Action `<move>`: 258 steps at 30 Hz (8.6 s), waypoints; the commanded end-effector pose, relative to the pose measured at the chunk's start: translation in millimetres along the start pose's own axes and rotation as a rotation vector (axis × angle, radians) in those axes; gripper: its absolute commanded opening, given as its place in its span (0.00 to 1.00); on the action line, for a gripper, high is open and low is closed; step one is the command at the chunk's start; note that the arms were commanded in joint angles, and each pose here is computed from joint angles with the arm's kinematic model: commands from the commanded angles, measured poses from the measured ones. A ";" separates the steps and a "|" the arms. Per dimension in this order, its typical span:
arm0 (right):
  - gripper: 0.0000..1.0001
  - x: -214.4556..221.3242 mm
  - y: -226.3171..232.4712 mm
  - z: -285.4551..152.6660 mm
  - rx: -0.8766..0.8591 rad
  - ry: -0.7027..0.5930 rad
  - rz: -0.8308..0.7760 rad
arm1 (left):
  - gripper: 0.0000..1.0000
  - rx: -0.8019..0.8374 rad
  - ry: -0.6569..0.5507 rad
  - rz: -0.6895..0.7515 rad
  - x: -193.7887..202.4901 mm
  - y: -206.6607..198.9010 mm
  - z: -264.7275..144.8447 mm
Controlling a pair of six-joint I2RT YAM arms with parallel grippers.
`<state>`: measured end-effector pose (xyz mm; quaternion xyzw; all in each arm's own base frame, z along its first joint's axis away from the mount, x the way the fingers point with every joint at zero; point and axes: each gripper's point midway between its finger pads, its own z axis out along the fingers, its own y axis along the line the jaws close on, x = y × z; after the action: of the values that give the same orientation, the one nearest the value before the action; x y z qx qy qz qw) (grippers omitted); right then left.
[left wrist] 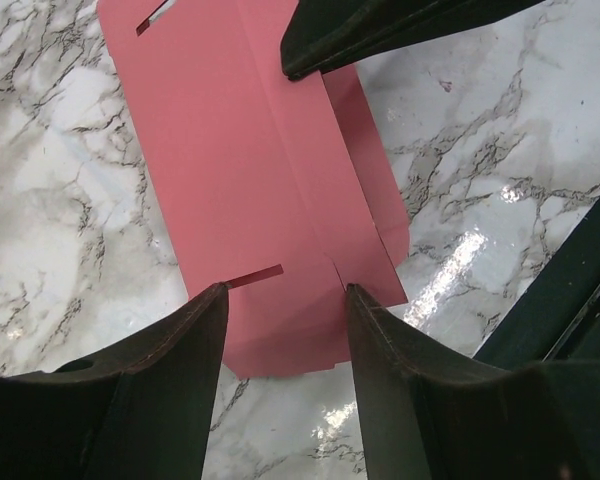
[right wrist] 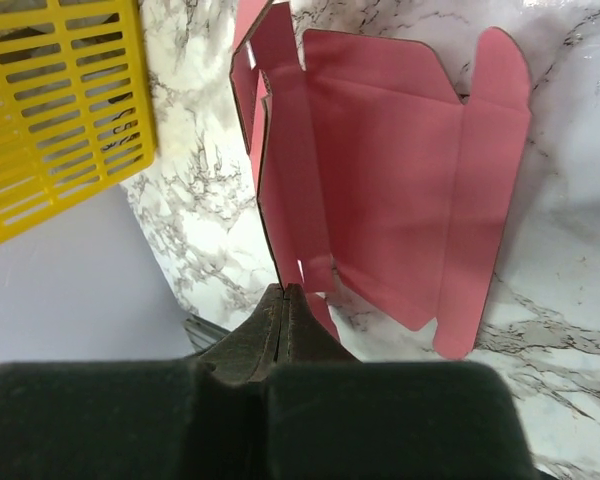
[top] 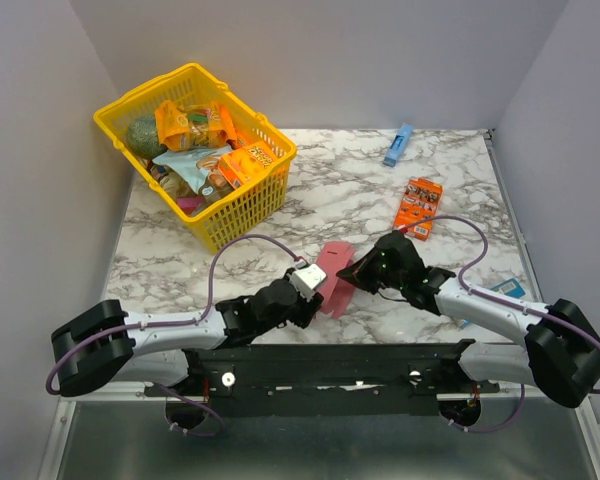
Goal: Fold the paper box
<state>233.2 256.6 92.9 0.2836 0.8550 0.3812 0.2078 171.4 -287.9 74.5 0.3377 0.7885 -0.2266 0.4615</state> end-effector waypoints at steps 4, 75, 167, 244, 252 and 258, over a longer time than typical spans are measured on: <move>0.01 -7.3 -0.4 -5.4 0.015 -0.040 0.013 | 0.84 0.009 -0.062 -0.004 -9.2 2.7 -13.0; 0.00 -9.0 6.1 -9.7 0.010 -0.050 -0.027 | 0.69 -0.012 -0.157 0.117 -62.3 10.5 16.9; 0.63 97.1 -20.8 8.9 0.168 -0.289 -1.381 | 0.00 0.199 0.168 -0.273 -29.7 26.2 30.4; 0.41 81.0 -36.0 11.8 0.088 -0.179 -1.209 | 0.00 0.256 0.189 -0.328 -29.6 28.2 31.3; 0.51 91.8 -33.9 10.8 0.095 -0.189 -1.272 | 0.00 0.251 0.192 -0.328 -29.8 28.9 31.0; 0.51 91.4 -37.5 11.2 0.114 -0.190 -1.284 | 0.00 0.247 0.188 -0.324 -31.2 29.8 30.6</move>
<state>153.1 301.4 40.8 -0.2432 0.8558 0.1277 0.4385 221.8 -297.4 81.9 0.2796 0.8370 -0.3590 0.3041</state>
